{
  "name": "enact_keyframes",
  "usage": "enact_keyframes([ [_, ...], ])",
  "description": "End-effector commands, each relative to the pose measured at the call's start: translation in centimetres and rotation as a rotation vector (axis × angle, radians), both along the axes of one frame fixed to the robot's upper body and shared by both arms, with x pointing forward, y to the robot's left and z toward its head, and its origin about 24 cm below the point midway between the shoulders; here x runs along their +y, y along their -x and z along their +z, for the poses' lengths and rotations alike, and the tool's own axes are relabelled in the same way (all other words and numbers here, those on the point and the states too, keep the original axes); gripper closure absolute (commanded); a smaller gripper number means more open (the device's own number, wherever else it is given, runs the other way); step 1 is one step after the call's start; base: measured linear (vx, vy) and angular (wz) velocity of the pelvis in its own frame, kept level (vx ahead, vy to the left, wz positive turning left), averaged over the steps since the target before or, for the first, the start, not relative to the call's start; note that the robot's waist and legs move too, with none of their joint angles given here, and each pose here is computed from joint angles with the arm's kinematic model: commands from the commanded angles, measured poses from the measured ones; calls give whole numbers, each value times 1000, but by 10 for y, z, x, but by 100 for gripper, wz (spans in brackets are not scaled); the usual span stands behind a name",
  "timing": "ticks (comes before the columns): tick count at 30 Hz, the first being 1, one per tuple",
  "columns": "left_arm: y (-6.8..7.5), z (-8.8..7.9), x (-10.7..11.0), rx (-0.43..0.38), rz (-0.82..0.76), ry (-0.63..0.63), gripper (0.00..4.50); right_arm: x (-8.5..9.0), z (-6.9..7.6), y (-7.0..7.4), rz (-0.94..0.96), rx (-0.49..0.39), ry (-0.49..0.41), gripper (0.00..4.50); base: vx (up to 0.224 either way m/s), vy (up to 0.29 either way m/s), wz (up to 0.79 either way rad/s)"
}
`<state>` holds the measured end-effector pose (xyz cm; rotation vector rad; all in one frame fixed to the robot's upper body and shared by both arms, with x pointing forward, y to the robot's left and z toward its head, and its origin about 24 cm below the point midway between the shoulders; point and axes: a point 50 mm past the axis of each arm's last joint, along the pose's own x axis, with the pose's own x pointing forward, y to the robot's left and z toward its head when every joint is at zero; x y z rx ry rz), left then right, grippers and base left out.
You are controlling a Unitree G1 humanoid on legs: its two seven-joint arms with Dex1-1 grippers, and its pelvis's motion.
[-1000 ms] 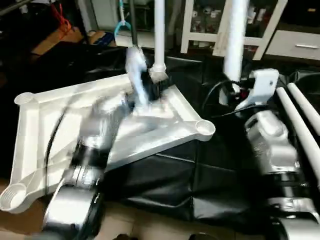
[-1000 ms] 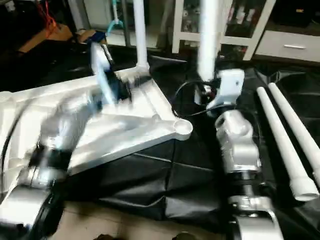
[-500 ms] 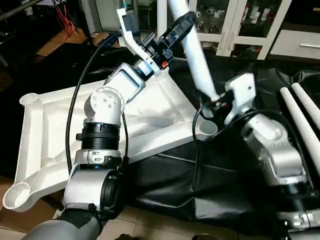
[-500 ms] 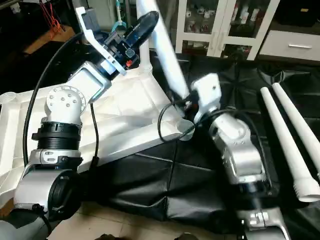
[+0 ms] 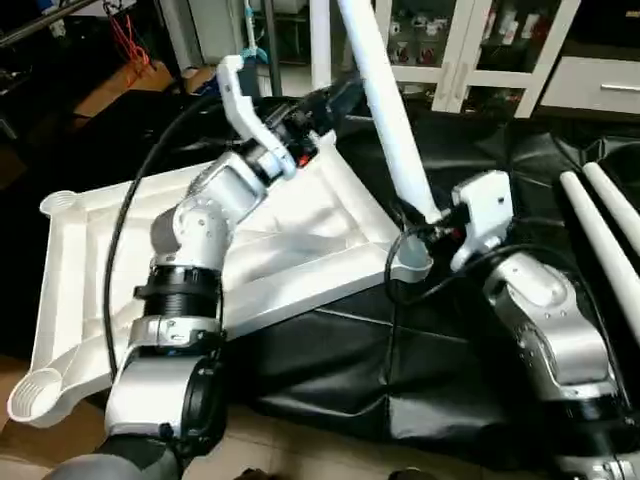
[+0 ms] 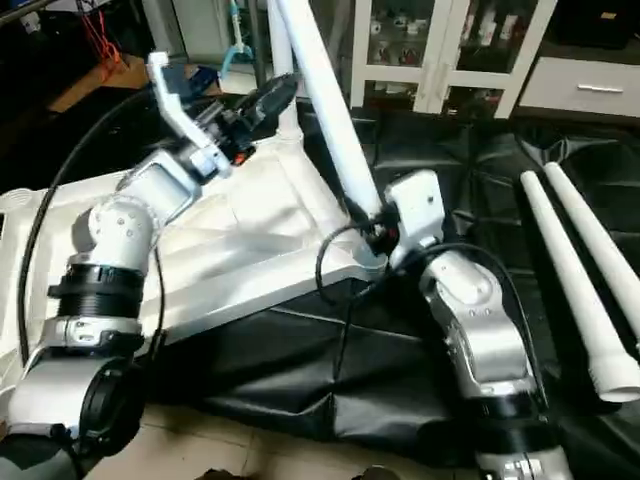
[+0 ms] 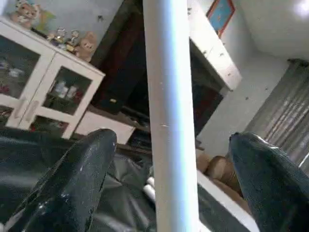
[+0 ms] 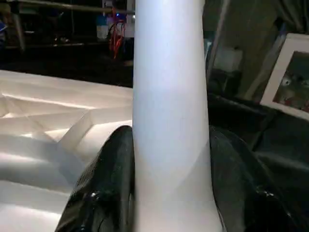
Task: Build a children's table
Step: Insert table leg to table base
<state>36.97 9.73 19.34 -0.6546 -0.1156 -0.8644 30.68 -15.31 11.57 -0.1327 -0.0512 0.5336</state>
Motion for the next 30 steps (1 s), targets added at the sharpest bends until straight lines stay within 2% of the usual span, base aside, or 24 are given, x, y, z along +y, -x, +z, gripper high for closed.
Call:
enact_keyframes([
  [1, 2, 9, -3, -43, -12, 2, 4, 6, 6, 2, 45, -10, 3, 264, 0, 0, 0],
  [8, -4, 14, -7, -46, -2, 9, 0, 18, 8, -4, 142, 14, 30, 264, 0, 0, 0],
  [12, -8, 12, -8, -19, 19, 49, 0, 27, -5, -6, 181, 70, 90, 264, 0, 0, 0],
  [16, -16, 6, -5, 36, 91, 47, 0, 35, -10, -5, 204, 76, 125, 264, 0, 0, 0],
  [17, -20, 6, -2, 66, 115, 86, 30, 37, -11, -5, 213, 83, 128, 264, 0, 0, 0],
  [21, -23, 12, 2, 107, 114, 172, 46, 37, -10, -7, 198, 81, 137, 264, 0, 0, 0],
  [23, -26, 17, 5, 129, 123, 213, 78, 33, -7, -10, 168, 76, 129, 264, 0, 0, 0],
  [30, -26, 16, 5, 147, 132, 209, 138, 32, -6, -10, 163, 74, 132, 264, 0, 0, 0],
])
